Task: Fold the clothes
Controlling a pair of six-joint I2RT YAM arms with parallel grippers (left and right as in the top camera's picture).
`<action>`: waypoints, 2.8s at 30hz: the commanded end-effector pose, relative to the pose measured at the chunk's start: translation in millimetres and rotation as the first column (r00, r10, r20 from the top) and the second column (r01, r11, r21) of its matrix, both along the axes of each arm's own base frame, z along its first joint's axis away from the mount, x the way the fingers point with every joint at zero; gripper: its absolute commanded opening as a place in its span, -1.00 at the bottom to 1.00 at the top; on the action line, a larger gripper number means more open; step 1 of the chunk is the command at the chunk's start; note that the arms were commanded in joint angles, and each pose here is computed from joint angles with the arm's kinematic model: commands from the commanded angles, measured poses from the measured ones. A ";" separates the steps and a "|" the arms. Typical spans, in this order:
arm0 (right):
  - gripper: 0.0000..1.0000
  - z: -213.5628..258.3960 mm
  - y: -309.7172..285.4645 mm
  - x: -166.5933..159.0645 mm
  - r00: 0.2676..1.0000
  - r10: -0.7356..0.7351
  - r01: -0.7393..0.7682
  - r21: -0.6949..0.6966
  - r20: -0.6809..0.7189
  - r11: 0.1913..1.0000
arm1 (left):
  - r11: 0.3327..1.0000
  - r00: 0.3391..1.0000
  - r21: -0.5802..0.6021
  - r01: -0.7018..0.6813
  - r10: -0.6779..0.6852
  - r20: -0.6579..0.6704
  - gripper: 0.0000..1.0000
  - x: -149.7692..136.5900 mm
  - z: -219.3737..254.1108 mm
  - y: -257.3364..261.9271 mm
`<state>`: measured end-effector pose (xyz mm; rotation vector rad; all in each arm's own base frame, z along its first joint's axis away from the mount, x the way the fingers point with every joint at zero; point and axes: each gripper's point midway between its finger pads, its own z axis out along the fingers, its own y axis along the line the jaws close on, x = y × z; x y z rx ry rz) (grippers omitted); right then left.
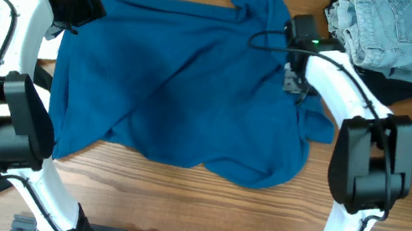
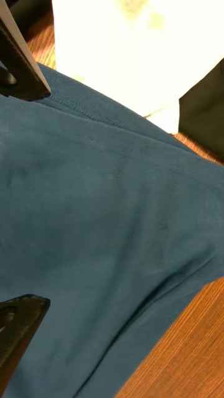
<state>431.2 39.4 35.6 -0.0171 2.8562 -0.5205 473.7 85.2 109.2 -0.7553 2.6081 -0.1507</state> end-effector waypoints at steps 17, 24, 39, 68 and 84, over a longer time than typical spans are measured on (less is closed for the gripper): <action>-0.51 17.6 -32.2 79.1 0.963 -0.021 -0.025 0.168 0.267 0.985 | 1.000 1.000 0.026 0.005 -0.005 -0.001 1.00 -2.8 2.6 3.8; 0.22 137.3 10.2 83.0 0.889 -0.017 -0.180 0.384 0.457 0.905 | 0.992 0.998 0.122 0.040 -0.045 0.034 1.00 -3.6 34.7 18.7; 0.99 351.6 53.1 -66.9 0.731 -0.041 -0.475 0.550 0.682 0.687 | 0.992 0.988 0.020 -0.126 0.124 0.093 1.00 -147.9 177.0 -15.6; 0.99 235.1 57.8 -70.1 0.943 0.060 -0.271 0.653 0.326 0.707 | 0.723 0.712 -0.055 -0.689 0.660 -0.238 0.85 -296.8 -93.1 -34.2; 0.98 234.5 61.0 -69.6 0.942 0.070 -0.279 0.651 0.328 0.705 | 0.721 0.719 -0.059 -0.690 0.674 -0.166 0.53 -266.4 -107.4 -21.3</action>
